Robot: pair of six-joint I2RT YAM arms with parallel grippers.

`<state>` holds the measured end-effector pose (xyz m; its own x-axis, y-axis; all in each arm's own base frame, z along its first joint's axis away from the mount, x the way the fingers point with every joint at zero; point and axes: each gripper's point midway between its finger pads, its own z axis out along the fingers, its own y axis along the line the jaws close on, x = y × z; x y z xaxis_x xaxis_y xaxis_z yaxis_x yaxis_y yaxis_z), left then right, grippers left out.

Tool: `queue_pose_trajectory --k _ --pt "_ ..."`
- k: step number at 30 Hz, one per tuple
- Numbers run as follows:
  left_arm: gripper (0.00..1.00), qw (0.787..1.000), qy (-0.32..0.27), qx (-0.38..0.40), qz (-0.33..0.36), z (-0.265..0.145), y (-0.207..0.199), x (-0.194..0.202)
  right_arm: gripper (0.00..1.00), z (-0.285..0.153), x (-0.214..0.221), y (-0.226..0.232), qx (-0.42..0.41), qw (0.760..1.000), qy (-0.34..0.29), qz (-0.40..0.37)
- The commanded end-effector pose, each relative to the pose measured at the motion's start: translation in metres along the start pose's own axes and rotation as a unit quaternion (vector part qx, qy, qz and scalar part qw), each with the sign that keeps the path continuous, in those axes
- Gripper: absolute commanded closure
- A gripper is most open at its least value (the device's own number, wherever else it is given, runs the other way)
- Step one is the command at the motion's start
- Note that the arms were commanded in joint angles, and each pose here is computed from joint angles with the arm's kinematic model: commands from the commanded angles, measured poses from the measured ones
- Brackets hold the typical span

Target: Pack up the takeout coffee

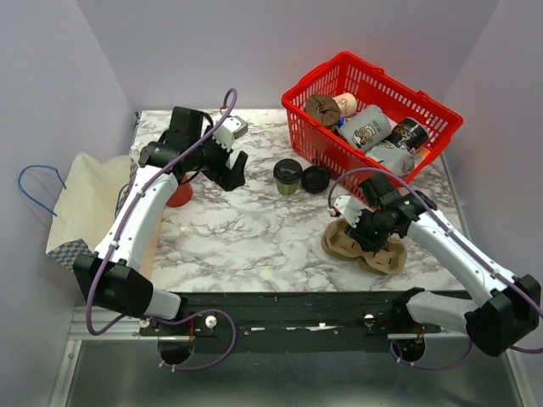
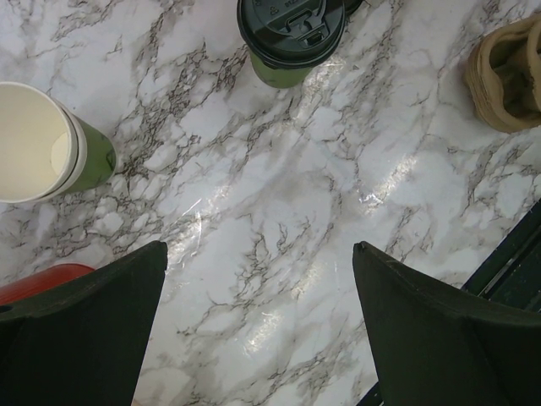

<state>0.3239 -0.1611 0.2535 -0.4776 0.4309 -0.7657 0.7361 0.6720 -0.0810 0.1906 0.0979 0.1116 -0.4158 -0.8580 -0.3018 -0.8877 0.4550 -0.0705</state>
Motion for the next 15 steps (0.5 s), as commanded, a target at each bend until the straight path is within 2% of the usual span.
queue_pose_trajectory --k 1,3,6,8,10,11,12,15 --pt "0.01 1.000 -0.016 0.011 0.007 -0.005 -0.006 -0.010 0.96 -0.014 0.016 0.021 -0.030 0.999 -0.003 -0.025" --pt "0.01 1.000 -0.021 0.008 0.007 -0.008 -0.005 -0.015 0.99 -0.016 0.015 0.024 -0.031 0.999 -0.014 -0.031" --pt "0.01 0.998 -0.049 -0.025 0.018 -0.026 0.002 -0.038 0.99 -0.035 -0.011 0.028 -0.042 0.996 -0.074 -0.038" --pt "0.01 0.994 -0.073 -0.069 0.043 -0.052 0.011 -0.060 0.99 -0.049 -0.034 0.032 -0.056 0.989 -0.126 -0.046" --pt "0.01 0.982 -0.085 -0.160 0.055 -0.087 0.037 -0.070 1.00 -0.065 -0.057 0.027 -0.047 0.983 -0.169 -0.050" --pt "0.01 0.972 -0.104 -0.202 0.061 -0.110 0.046 -0.083 0.99 -0.067 -0.070 0.024 -0.047 0.979 -0.190 -0.052" --pt "0.01 0.955 -0.103 -0.276 0.045 -0.135 0.066 -0.084 0.99 -0.072 -0.079 0.020 -0.044 0.978 -0.202 -0.040" --pt "0.01 0.905 -0.120 -0.409 0.005 -0.212 0.101 -0.087 1.00 -0.083 -0.110 0.013 -0.047 0.968 -0.245 -0.025"
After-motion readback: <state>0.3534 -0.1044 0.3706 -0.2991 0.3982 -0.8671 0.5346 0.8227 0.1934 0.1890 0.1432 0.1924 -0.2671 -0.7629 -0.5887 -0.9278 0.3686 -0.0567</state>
